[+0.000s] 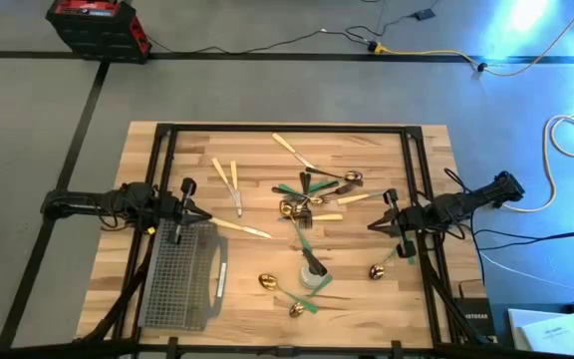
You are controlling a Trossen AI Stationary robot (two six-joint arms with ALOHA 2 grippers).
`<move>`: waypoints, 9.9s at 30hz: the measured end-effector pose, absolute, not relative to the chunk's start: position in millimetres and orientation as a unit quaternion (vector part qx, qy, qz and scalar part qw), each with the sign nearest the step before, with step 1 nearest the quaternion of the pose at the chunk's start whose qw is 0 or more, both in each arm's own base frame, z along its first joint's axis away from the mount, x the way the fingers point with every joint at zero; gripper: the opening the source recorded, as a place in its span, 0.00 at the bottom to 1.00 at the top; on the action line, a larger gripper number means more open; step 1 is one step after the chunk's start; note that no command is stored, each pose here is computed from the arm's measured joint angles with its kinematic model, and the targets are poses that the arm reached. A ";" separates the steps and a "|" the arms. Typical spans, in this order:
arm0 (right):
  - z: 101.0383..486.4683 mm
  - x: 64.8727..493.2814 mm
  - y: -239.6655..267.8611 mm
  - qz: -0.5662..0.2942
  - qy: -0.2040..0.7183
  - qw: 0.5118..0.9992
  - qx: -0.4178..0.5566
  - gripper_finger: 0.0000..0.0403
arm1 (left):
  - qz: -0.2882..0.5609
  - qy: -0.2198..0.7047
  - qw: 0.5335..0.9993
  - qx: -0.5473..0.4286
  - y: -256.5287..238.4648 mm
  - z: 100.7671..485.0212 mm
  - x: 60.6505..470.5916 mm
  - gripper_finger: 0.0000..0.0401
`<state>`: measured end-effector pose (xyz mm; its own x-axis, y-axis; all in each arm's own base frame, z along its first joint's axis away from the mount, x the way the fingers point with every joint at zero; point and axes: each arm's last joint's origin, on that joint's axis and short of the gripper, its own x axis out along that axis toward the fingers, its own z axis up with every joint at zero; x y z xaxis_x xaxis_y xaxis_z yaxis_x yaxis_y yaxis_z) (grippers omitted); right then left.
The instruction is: Sort silverware
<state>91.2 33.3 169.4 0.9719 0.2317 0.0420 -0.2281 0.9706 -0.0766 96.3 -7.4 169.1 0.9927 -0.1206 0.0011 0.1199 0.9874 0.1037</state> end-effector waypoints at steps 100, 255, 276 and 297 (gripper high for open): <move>169.4 91.2 33.3 0.116 -0.025 0.992 -0.036 0.00 | -0.031 -0.009 0.985 0.170 -5.8 168.8 96.7 0.00; 156.5 285.4 112.5 0.230 0.012 0.972 0.039 0.89 | -0.012 -0.002 0.970 0.245 -4.6 168.9 96.5 0.00; 157.8 285.5 112.2 0.226 0.007 0.973 0.047 0.67 | -0.012 -0.001 0.970 0.245 -4.6 168.8 96.5 0.00; 158.1 285.4 112.4 0.230 0.002 0.973 0.034 0.40 | -0.012 -0.002 0.970 0.245 -4.6 168.8 96.5 0.00</move>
